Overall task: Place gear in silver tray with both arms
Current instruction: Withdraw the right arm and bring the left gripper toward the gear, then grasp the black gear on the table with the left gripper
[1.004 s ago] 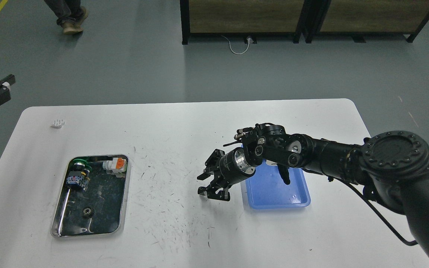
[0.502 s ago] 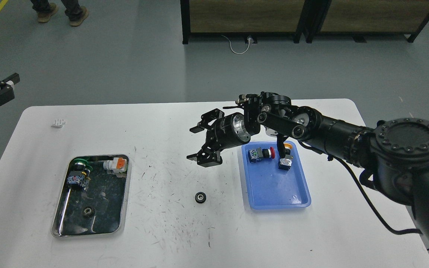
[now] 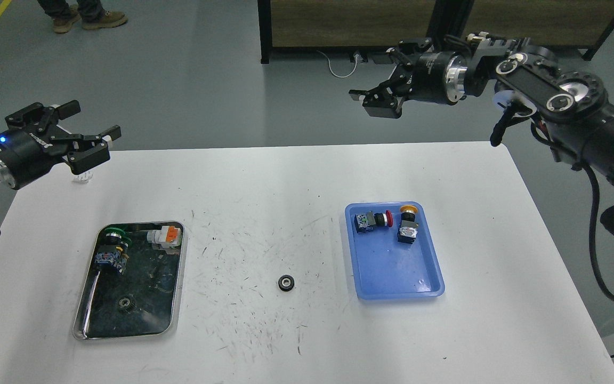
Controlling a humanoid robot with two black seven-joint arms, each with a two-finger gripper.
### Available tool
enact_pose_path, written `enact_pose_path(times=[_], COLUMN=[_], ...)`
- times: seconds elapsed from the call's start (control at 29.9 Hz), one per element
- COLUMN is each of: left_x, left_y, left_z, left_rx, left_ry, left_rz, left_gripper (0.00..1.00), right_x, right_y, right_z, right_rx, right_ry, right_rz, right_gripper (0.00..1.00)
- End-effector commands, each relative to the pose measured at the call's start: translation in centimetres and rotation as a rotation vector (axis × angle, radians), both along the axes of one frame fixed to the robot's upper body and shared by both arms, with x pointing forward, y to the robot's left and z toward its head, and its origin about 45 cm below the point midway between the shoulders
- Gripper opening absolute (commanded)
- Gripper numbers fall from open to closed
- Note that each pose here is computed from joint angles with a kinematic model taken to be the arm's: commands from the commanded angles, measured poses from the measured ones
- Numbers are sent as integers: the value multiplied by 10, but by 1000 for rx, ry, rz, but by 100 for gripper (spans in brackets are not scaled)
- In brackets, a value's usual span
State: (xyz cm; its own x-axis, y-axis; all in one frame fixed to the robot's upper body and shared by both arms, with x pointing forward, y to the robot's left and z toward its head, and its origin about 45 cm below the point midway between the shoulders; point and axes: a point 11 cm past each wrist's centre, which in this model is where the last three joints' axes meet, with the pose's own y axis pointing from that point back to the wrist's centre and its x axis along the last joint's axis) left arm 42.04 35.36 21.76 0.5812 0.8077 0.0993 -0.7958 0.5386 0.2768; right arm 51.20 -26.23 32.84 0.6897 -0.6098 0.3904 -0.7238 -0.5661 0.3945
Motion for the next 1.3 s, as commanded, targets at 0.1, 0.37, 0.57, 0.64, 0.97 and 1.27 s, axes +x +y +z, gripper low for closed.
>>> enact_pose_path(times=[0.1,0.37,0.57,0.64,0.97,1.27], left_x=[-9,-31,-64,-75,-108,-131], left_y=[-82,-152,-186,-192,-222,-232], left_z=[-31,-67,-104,-114,-147,-181], left_rx=[-21,-16,26,30,58,81], left_ry=[37,65,92,102,106,160], left_rz=[-177,-314,-408,-428,-427,-388], left_gripper=[97,98,98,98,98,98], right_x=[5,3,2,2,3,3], right_y=[-49,-75,-78,-78,-80,-81], right_z=[39,47,47,47,42,41], right_rx=[30,19,16,16,13,11], right_ry=[-71,-85,-84,-85,-86,-85], right_rz=[-109,-159,-167,-168,-187,-189], right_gripper=[91,91,92,92,92,92])
